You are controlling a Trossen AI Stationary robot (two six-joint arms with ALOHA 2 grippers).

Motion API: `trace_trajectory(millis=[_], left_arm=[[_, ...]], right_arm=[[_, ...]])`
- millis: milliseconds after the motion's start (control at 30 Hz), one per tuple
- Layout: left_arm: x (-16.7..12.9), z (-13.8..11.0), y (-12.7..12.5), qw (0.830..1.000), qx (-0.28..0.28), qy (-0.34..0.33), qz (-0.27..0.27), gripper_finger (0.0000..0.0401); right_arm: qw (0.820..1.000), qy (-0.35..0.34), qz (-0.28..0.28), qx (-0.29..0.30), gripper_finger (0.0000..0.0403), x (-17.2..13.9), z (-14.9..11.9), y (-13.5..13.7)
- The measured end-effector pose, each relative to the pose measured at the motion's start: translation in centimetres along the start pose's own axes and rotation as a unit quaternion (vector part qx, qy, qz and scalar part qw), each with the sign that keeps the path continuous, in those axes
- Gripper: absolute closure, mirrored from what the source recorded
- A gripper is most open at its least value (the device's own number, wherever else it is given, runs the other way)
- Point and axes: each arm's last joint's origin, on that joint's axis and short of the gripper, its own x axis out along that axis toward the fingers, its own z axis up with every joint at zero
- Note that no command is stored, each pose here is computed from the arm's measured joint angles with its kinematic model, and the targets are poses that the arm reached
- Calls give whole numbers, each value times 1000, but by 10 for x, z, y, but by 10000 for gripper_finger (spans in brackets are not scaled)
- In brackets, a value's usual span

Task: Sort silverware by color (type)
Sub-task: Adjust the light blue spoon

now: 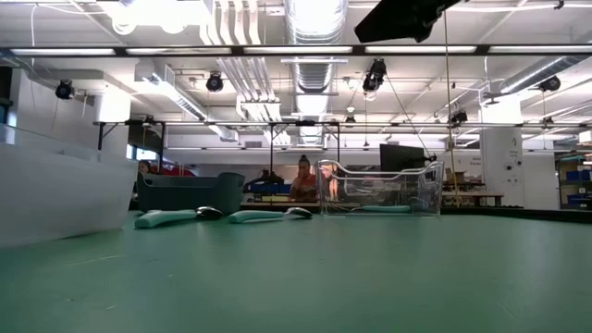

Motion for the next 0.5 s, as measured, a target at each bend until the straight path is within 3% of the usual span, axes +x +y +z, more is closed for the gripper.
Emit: trace_trajectory(millis=[100,200,333,500], left_arm=[[-20,11,-4,998,63,-21,-3,257],[-42,25,-13,986,133,-81,-50,267],[-65,50,-24,958,216,-164,-98,289],[-74,80,-28,916,301,-248,-89,332]], right_arm=[[1000,9,0,4,255,0,-2,0],[1000,14,0,13,255,0,-3,0],[999,22,-1,26,255,5,-6,3],[999,35,-2,24,255,12,-10,7]])
